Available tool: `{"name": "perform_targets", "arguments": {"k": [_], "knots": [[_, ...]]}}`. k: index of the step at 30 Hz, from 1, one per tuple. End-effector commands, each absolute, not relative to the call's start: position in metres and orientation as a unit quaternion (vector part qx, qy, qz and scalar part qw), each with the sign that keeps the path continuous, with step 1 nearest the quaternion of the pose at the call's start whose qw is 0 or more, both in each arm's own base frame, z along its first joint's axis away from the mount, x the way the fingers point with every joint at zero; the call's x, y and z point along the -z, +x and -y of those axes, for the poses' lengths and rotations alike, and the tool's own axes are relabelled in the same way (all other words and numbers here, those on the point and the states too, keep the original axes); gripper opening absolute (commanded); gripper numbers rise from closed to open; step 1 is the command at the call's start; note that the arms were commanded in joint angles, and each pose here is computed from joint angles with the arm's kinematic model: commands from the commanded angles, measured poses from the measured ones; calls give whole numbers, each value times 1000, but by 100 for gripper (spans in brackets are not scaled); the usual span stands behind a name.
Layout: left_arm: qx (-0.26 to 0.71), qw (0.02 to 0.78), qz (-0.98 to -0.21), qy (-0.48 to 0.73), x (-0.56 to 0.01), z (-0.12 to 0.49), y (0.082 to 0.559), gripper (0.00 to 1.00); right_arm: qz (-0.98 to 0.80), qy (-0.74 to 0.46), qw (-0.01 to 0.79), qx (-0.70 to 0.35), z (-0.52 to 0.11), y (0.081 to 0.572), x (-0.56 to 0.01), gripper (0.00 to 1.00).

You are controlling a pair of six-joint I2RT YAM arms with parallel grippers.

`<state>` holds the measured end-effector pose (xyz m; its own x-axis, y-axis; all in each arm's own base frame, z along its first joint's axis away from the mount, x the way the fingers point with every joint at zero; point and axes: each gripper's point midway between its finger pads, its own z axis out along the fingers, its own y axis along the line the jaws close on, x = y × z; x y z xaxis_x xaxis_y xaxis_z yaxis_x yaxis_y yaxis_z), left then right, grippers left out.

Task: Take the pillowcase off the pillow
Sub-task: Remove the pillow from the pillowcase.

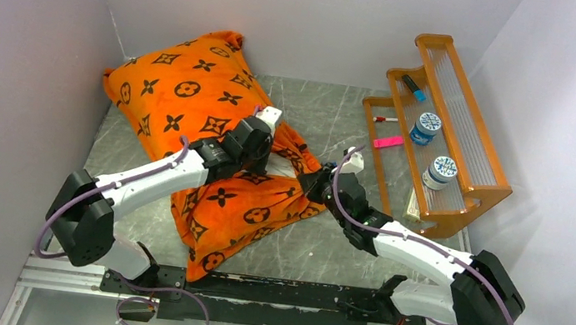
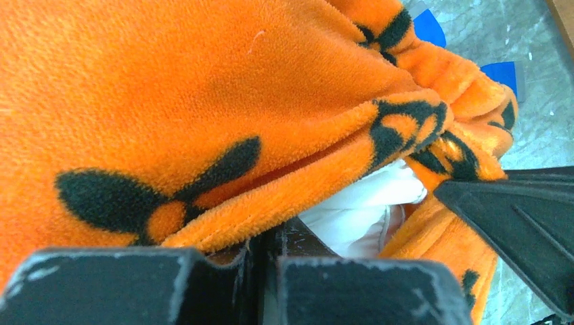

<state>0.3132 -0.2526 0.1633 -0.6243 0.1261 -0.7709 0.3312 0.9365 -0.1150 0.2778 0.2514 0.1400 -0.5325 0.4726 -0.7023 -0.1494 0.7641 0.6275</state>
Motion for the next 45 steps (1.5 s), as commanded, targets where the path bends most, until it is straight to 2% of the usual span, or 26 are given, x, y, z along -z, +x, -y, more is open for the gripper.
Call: {"name": "perform_targets", "arguments": {"k": [1, 3, 6, 12, 17, 23, 28, 35, 40, 45], "knots": [[4, 442, -890, 111, -168, 177, 332, 5, -883, 92, 439, -139, -175, 269, -64, 0], [23, 438, -889, 132, -166, 184, 329, 5, -875, 41, 443, -188, -196, 267, -74, 2], [49, 435, -885, 159, -162, 194, 324, 5, -846, -38, 469, -252, -223, 266, -102, 12], [88, 423, -882, 186, -154, 208, 316, 5, -775, -191, 530, -288, -252, 267, -166, 39], [105, 418, -881, 195, -152, 214, 313, 5, -675, -337, 563, -338, -280, 242, -212, 58], [112, 418, -880, 195, -153, 216, 311, 5, -541, -504, 559, -375, -312, 202, -229, 65], [113, 421, -879, 194, -156, 215, 310, 5, -499, -583, 533, -357, -340, 197, -227, 68], [121, 423, -877, 195, -158, 216, 309, 5, -457, -615, 544, -342, -360, 212, -227, 73], [122, 427, -875, 193, -160, 215, 309, 5, -466, -630, 513, -351, -373, 218, -209, 73], [125, 425, -876, 192, -159, 215, 310, 5, -477, -621, 522, -338, -374, 228, -200, 72]]}}
